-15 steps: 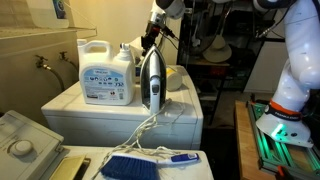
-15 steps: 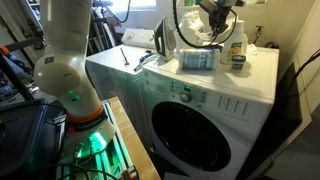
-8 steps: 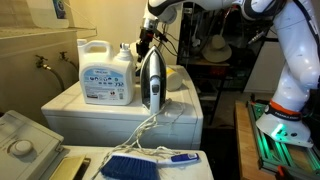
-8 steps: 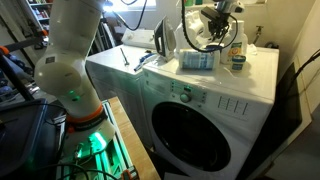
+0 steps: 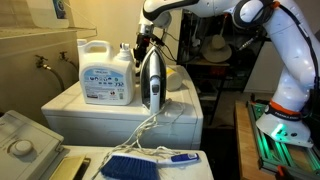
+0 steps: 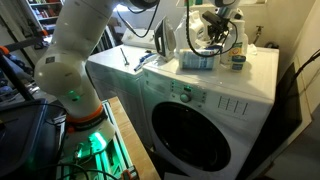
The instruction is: Put the black pen on the paper towel, lift the paper towel and put it between the two bottles
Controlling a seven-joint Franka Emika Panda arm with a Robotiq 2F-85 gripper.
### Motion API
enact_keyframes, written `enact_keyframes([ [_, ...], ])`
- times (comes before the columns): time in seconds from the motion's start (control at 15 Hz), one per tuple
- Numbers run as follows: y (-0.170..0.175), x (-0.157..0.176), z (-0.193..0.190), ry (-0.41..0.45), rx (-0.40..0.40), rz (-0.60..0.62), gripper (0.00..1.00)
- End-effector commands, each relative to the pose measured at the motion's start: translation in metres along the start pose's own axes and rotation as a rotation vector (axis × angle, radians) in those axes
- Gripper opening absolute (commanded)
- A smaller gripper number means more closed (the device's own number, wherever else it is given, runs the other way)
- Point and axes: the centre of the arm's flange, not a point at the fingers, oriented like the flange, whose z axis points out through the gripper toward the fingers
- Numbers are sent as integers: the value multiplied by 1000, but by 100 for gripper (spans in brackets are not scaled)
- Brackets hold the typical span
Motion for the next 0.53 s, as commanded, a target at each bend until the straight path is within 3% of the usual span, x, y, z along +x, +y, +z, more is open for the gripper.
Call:
enact_keyframes([
  [0.0,9,20,6,-22,-21,9,10],
  [0.47,6,22,19,-9,-56,-10,10],
])
